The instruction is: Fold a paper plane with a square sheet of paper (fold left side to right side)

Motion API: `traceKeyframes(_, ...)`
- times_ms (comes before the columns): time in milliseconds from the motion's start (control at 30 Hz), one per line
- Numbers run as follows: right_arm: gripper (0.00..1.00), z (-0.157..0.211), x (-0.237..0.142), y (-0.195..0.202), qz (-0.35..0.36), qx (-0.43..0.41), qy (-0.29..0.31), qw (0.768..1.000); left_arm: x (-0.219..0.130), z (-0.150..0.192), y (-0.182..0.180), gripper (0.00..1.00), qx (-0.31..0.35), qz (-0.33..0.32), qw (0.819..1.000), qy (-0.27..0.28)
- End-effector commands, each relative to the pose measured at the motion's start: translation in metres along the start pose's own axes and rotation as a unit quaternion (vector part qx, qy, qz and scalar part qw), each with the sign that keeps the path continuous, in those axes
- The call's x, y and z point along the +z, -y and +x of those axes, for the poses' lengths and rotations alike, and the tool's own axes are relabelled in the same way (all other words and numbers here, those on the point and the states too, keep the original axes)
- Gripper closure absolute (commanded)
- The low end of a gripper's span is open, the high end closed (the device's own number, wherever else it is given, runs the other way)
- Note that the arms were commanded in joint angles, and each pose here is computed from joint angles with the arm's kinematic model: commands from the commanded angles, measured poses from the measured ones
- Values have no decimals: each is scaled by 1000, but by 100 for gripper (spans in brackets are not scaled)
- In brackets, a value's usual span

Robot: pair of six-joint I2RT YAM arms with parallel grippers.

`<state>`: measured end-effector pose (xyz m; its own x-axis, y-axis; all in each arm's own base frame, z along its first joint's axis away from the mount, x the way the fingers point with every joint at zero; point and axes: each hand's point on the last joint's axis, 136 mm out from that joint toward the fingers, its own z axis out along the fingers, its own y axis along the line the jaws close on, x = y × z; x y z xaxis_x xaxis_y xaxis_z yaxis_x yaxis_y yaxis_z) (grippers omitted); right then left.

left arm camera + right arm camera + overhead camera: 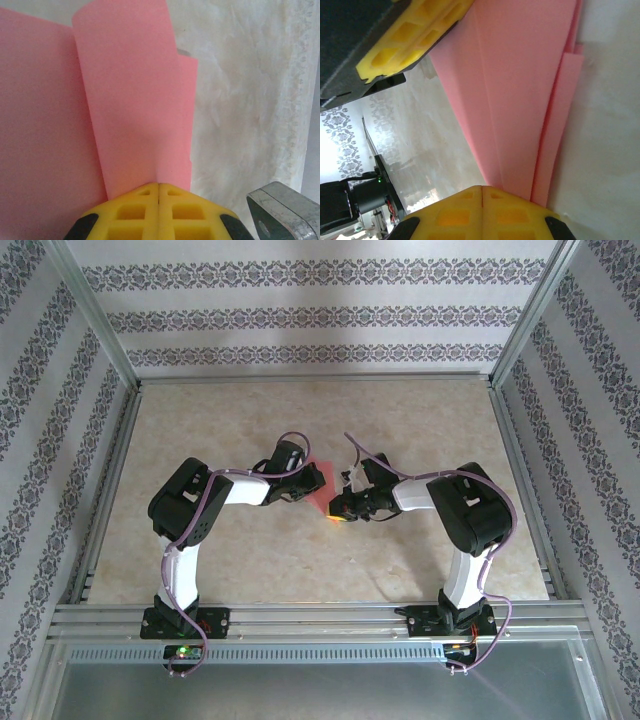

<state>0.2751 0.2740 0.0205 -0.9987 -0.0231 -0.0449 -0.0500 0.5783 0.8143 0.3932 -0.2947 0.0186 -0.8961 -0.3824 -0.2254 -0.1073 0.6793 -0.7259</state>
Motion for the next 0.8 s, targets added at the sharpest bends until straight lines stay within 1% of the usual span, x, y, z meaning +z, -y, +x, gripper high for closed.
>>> traceKeyframes(0, 100, 4, 6, 5, 13, 6, -6, 1000, 1, 47, -102, 100, -46, -163, 984, -50)
traceKeyframes(133, 100, 2, 0, 10, 32, 3, 7, 999, 2, 47, -100, 100, -44, -161, 985, -52)
traceKeyframes(367, 100, -7, -9, -2, 42, -22, 16, 999, 3, 45, -97, 100, -40, -161, 985, -54)
traceKeyframes(567, 100, -13, -19, -19, 33, -44, 30, 998, 4, 43, -97, 100, -41, -162, 985, -52)
traceKeyframes(667, 100, -12, -22, -23, 38, -53, 26, 998, 4, 43, -98, 100, -42, -163, 984, -51)
traceKeyframes(767, 100, -9, -18, -19, 59, -60, 11, 996, 5, 43, -97, 100, -42, -162, 985, -50)
